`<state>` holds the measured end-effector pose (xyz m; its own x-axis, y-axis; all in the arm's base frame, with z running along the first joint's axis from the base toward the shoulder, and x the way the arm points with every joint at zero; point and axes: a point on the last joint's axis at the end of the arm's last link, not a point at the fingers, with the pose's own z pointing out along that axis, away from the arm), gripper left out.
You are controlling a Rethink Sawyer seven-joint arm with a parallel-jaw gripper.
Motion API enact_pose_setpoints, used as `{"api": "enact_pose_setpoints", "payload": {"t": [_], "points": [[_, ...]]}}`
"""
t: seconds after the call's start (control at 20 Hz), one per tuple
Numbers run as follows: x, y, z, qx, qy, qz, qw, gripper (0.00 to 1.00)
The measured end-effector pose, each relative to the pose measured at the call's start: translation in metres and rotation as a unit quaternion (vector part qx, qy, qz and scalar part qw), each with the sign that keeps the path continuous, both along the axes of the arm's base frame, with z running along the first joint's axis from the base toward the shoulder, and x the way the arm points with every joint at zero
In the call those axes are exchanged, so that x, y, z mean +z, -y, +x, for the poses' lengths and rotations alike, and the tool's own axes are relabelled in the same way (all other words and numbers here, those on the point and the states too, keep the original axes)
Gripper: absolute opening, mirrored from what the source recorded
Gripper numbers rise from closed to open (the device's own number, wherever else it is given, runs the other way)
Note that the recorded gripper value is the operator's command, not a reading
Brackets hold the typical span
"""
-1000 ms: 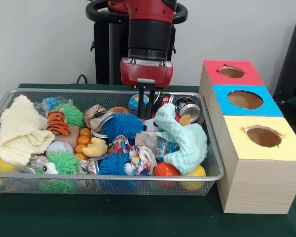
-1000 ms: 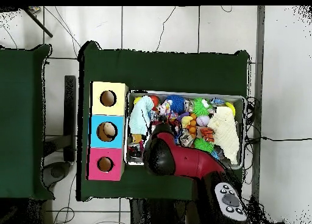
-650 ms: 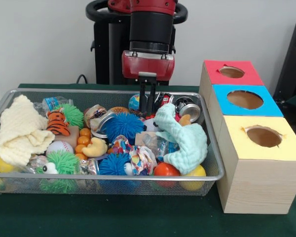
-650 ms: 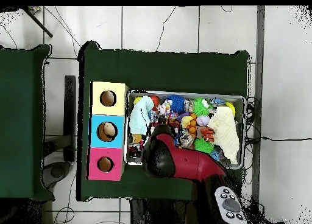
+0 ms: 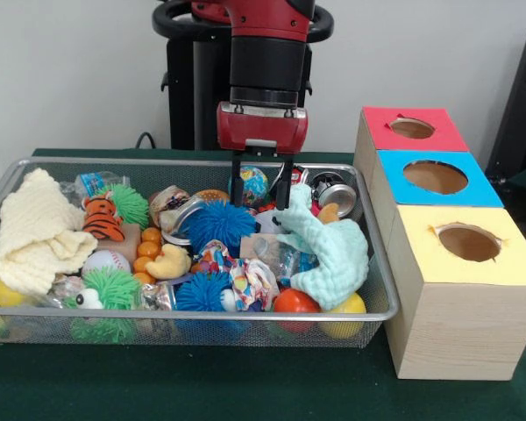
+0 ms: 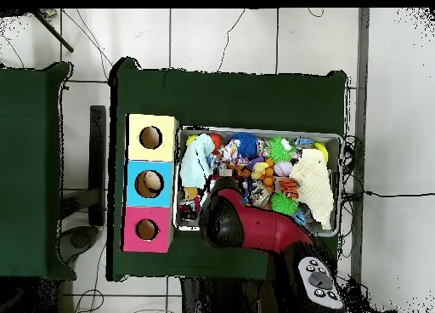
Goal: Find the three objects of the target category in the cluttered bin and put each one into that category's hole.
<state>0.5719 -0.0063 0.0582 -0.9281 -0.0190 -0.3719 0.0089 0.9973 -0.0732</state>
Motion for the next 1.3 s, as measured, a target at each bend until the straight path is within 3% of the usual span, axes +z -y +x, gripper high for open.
{"api": "enact_pose_setpoints", "payload": {"t": [0.35, 0.7, 1.1, 1.3], "points": [[-0.006, 0.0, 0.002, 0.0, 0.006, -0.001, 1.0, 1.0], [-0.03, 0.002, 0.001, -0.004, 0.022, 0.001, 0.9998, 1.0], [-0.063, 0.013, -0.011, -0.02, 0.035, 0.005, 0.9992, 1.0], [-0.071, 0.021, -0.01, -0.03, 0.059, 0.003, 0.9978, 1.0]]}}
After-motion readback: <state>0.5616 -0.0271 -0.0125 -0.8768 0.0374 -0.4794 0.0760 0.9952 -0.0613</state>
